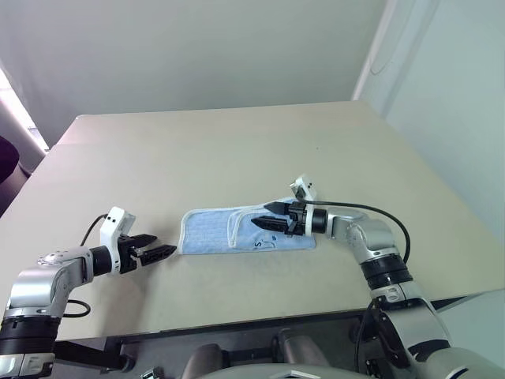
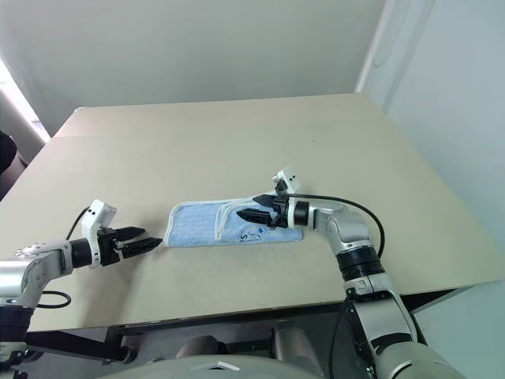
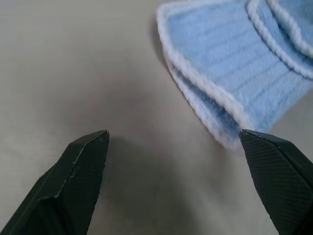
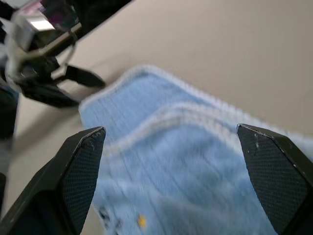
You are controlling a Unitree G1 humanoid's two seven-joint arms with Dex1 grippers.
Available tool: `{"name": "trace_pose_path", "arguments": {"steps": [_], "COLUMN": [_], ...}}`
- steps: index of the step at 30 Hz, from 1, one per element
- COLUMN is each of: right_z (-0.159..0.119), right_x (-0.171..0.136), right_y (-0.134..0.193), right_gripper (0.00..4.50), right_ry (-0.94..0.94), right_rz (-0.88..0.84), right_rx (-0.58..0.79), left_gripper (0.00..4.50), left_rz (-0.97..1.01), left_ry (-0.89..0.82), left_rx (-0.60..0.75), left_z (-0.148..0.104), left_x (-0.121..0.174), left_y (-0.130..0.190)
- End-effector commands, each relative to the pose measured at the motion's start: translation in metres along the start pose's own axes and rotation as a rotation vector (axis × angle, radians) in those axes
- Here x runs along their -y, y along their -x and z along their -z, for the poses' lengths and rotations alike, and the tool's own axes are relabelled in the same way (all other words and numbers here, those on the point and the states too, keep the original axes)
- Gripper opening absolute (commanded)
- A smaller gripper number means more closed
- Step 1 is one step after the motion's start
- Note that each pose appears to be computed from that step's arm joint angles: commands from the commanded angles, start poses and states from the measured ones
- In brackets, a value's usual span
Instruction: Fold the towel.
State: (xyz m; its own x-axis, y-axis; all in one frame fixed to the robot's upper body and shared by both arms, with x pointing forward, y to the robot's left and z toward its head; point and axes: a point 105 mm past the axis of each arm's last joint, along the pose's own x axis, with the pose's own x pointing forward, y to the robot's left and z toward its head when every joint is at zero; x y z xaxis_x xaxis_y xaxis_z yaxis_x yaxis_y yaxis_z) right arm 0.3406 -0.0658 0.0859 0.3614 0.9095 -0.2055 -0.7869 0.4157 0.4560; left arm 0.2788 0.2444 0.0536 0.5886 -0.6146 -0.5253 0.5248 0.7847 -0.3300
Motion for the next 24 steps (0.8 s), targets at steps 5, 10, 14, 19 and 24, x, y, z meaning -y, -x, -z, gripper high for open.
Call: {"name": "trace_pose_path", "arguments": {"steps": [5, 10, 14, 19, 24], "right_z": [-0.032, -0.029, -0.026, -0.027, -0.024], "right_x": [-0.014, -0.011, -0.006, 0.003, 0.005], "right_y": [0.001, 0.002, 0.002, 0.001, 0.002], "right_gripper": [4.50, 4.50, 4.50, 4.50, 4.50], "right_ry": [-0.012, -0.011, -0.013, -0.031, -0.032], "right_rz": [-0.022, 0.025, 0.059, 0.112, 0.128], "right_rx": [0.097, 0.099, 0.096, 0.109, 0.104], "left_gripper": [4.49, 4.49, 4.49, 4.31, 2.94], "left_rz": [0.165, 0.211, 0.263, 0.362, 0.421], "left_ry": [0.095, 0.162, 0.212, 0.210, 0.197], "left_rx": [-0.061, -0.151, -0.197, -0.189, -0.180], "left_z": [-0.003, 0.012, 0.022, 0.016, 0.008], "left_x": [0.029, 0.038, 0.049, 0.071, 0.081], "left_y": [-0.040, -0.059, -0.076, -0.087, -0.087]}}
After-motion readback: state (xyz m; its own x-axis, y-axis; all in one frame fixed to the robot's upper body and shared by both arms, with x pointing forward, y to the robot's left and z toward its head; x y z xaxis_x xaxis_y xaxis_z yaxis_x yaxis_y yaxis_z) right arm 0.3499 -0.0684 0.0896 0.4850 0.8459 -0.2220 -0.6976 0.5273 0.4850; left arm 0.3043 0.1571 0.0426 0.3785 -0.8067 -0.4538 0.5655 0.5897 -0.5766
